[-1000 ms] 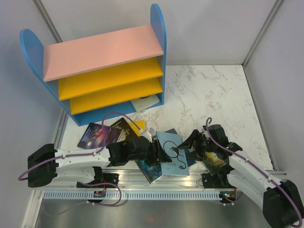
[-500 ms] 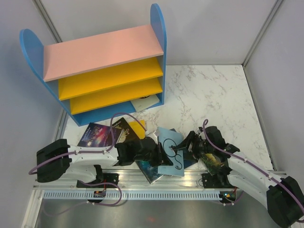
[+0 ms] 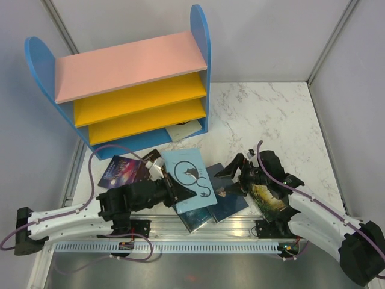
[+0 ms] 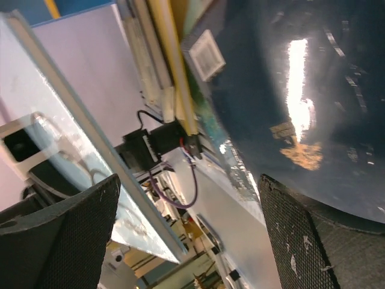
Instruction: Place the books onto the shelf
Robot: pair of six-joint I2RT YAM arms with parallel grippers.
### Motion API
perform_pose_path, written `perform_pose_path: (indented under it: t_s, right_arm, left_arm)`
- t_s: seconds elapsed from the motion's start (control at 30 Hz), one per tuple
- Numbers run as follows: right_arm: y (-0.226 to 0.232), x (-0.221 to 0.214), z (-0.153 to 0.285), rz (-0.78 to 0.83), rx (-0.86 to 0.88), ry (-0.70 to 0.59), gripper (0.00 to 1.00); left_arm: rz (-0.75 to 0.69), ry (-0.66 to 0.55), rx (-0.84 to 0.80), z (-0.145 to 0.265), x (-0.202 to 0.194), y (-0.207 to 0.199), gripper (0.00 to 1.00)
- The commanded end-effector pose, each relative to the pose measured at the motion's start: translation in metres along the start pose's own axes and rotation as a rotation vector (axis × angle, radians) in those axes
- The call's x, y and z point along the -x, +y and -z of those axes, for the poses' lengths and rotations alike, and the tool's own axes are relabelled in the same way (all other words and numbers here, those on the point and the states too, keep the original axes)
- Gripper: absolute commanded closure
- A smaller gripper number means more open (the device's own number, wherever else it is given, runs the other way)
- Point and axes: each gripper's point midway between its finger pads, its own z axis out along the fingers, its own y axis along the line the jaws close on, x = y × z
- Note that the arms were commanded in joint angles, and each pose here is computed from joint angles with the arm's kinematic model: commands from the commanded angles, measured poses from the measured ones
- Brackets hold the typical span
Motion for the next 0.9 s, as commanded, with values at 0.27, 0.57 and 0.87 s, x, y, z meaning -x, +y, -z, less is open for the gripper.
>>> perform_pose_path:
  t_s: [0.27, 0.57, 0.87]
  right_arm:
    - [0.095, 0.004, 0.011, -0.029, 0.313, -0.055, 0.02]
    - [0.085, -0.023, -0.014, 0.028, 0.25, 0.028, 0.02]
    - [0.106, -0.043, -0.021, 0.057, 0.317, 0.089, 0.2]
  left_arm:
    - [0.213, -0.301, -0.147, 0.021, 0.058, -0.009, 0.98]
    - [0.234, -0.314, -0.193, 0.009, 0.059, -0.015, 0.98]
    - [0.28, -0.339, -0.243, 0.001, 0.063, -0.016, 0.98]
